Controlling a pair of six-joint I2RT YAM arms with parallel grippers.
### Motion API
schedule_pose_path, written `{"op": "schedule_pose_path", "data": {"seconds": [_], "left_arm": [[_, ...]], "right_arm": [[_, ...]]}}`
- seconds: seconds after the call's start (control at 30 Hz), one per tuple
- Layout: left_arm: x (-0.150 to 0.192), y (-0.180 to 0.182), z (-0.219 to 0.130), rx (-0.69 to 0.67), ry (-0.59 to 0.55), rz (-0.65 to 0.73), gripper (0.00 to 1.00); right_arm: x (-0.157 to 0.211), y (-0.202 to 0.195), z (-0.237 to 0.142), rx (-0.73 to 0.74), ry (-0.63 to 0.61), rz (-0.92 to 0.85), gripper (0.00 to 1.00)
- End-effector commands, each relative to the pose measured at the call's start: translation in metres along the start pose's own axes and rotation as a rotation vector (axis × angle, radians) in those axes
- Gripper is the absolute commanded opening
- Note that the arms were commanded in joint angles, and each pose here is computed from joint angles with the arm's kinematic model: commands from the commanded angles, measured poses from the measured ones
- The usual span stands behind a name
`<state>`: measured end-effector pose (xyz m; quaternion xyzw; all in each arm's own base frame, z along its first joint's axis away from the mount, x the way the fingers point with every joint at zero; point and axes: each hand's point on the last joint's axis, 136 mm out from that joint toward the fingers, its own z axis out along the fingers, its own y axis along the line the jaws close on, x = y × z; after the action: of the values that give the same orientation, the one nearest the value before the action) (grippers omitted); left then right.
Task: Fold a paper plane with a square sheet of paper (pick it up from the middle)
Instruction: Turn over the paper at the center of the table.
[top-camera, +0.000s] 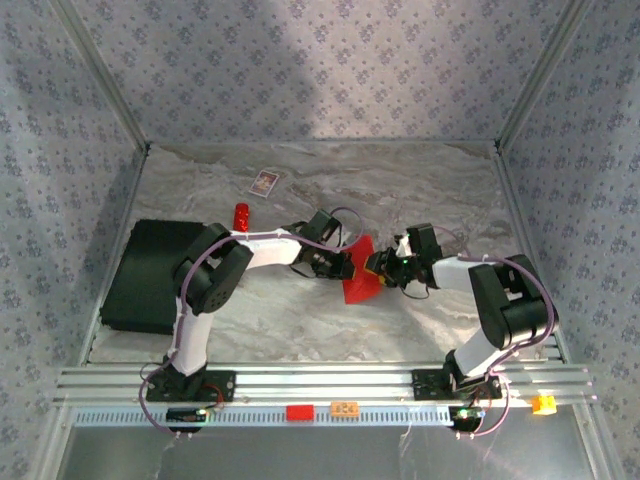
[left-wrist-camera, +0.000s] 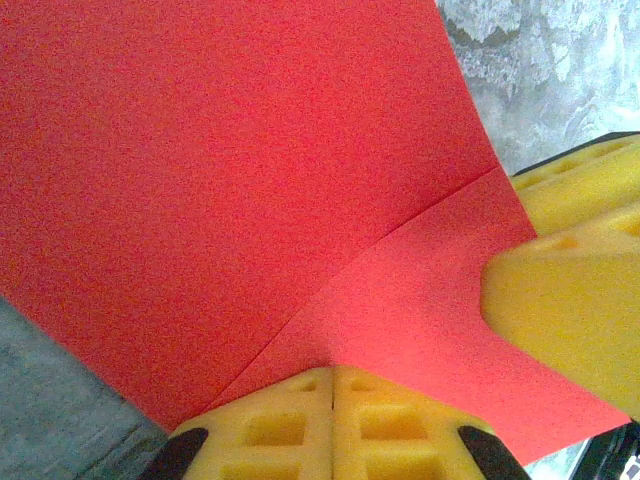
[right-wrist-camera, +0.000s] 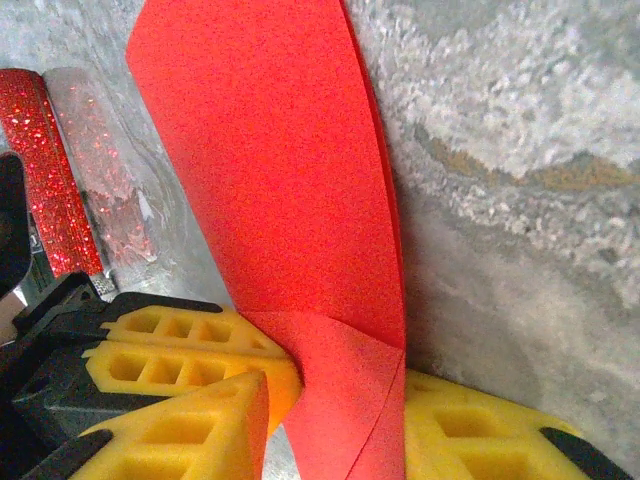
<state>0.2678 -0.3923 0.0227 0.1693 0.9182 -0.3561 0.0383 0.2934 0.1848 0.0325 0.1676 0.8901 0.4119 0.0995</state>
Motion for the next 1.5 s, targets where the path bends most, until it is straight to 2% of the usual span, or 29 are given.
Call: {"op": "schedule_pose_path", "data": {"seconds": [0.0, 0.37, 0.57, 0.7, 1.0, 1.3, 1.47], "left_arm": [[0.008, 0.003, 0.002, -0.014, 0.01, -0.016, 0.06], [0.005, -0.002, -0.002, -0.002, -0.003, -0.009, 0.07], [-0.001, -0.013, -0.014, 0.018, -0.044, 0.012, 0.14], [-0.007, -0.021, -0.03, 0.01, -0.099, 0.04, 0.19], [-0.015, -0.022, -0.063, -0.059, -0.222, 0.088, 0.2], [-0.015, -0.039, -0.089, -0.032, -0.271, 0.088, 0.21], [-0.013, -0.035, -0.096, -0.07, -0.267, 0.087, 0.22]], "right_arm": [[-0.004, 0.0, 0.001, -0.02, -0.004, -0.011, 0.33], [-0.006, -0.004, 0.003, -0.041, -0.008, -0.006, 0.17], [-0.007, 0.0, -0.002, -0.047, -0.02, -0.023, 0.09], [-0.008, 0.003, -0.011, -0.015, -0.045, -0.061, 0.08], [-0.009, 0.003, -0.032, 0.118, -0.13, -0.092, 0.08], [0.003, -0.002, -0.066, 0.294, -0.226, -0.012, 0.08], [0.01, -0.003, -0.078, 0.304, -0.238, 0.002, 0.08]]}}
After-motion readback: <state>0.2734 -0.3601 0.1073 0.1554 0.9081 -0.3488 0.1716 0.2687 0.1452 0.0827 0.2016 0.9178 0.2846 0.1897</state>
